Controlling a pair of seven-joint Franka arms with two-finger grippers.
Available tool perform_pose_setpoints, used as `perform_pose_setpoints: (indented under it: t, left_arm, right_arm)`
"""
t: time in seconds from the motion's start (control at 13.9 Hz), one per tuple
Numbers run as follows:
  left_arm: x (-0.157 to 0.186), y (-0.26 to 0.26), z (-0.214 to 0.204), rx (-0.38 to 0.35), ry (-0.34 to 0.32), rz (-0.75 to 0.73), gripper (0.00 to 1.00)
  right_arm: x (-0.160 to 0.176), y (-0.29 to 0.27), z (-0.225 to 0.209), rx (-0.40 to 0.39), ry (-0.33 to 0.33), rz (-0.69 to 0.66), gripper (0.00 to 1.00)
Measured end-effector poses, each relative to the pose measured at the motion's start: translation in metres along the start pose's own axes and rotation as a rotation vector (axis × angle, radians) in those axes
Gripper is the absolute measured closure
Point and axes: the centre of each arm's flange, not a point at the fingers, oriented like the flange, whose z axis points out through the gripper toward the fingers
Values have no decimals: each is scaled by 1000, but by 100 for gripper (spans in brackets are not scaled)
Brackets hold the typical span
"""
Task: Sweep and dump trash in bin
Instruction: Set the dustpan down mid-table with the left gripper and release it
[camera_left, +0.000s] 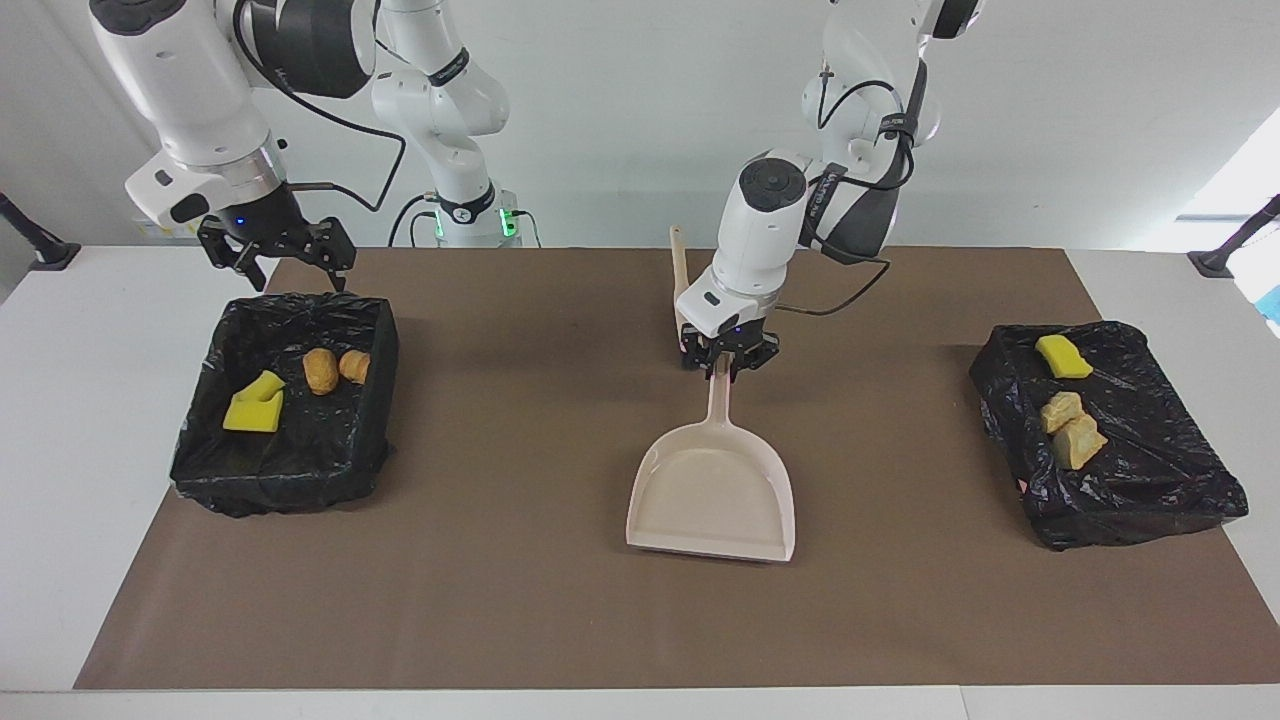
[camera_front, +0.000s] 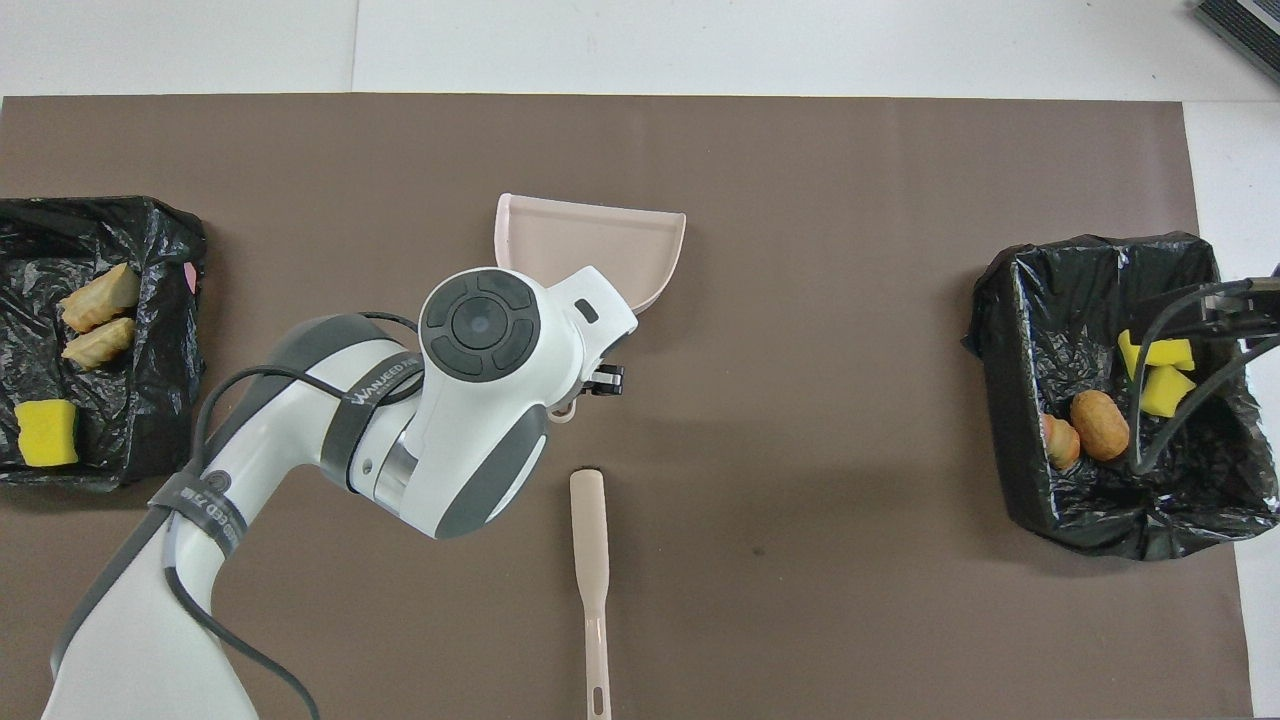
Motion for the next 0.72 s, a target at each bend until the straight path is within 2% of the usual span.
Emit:
perform_pose_setpoints:
  t: [0.5,0.57,0.72]
  left_arm:
    - [-16,3,29,-3,3,7,67]
    - [-16,4,29,-3,2,7,62]
    - [-18,3,28,6,-13,-3,40]
  right_arm:
    - [-13,6,-22,10,27,13,0]
    - [-15,5,-25,10,32,10,0]
    - [-16,1,-26,10,34,3,0]
